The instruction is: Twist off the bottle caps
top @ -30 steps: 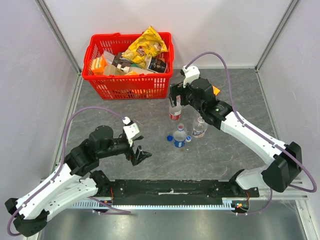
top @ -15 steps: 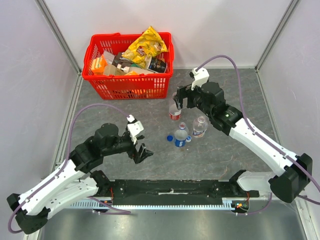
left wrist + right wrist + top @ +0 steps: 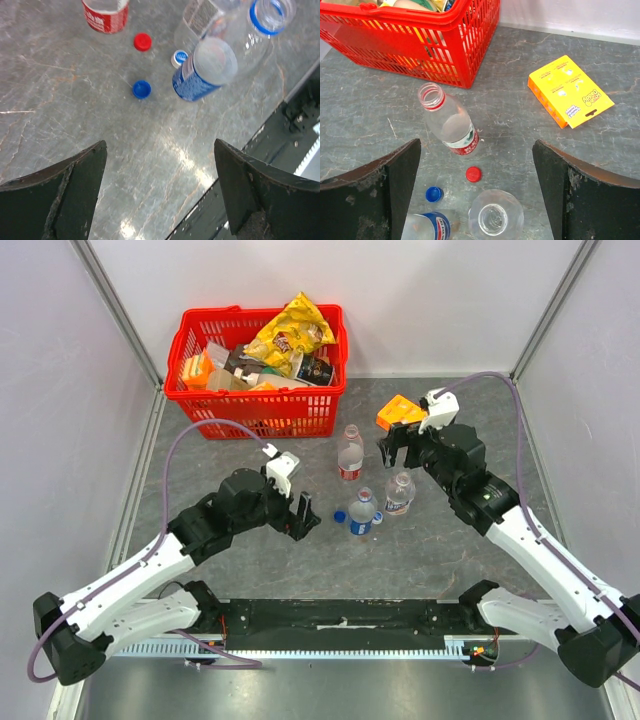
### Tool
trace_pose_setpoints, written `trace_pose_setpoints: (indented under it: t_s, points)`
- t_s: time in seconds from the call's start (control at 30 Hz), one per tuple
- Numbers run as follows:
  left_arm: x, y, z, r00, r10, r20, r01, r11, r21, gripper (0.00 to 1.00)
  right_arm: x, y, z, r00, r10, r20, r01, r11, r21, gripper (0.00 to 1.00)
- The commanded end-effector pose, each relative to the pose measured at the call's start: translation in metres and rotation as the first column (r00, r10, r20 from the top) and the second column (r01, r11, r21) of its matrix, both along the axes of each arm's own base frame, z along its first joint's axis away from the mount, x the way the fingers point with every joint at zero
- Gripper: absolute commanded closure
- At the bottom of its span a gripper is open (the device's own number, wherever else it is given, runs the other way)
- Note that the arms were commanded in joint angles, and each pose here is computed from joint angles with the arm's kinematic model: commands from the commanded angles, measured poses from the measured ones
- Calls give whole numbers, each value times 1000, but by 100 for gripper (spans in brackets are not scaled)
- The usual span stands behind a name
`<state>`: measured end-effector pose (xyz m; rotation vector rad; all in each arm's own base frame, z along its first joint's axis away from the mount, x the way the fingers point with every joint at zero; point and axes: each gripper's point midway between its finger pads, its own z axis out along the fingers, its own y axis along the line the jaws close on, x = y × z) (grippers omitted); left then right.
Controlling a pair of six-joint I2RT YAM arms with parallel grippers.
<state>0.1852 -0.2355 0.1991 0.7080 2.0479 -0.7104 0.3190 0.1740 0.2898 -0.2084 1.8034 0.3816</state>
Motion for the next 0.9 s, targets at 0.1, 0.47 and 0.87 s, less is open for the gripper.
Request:
trace_pose_setpoints:
  t_s: [0.1,0.47,0.87]
  points:
    - [40,-1,38,967,249,44,-239,958,-161,7,5,-9,1,1000,-12,7,12,1000,17,2]
    - [58,51,28,867,474,153,-460,880,-119,7,5,-16,12,998,-53,17,51,996,66,2]
    - [69,88,45,742,604,291,-565,797,-212,9,7,-83,28,918,-386,88,384,923,41,2]
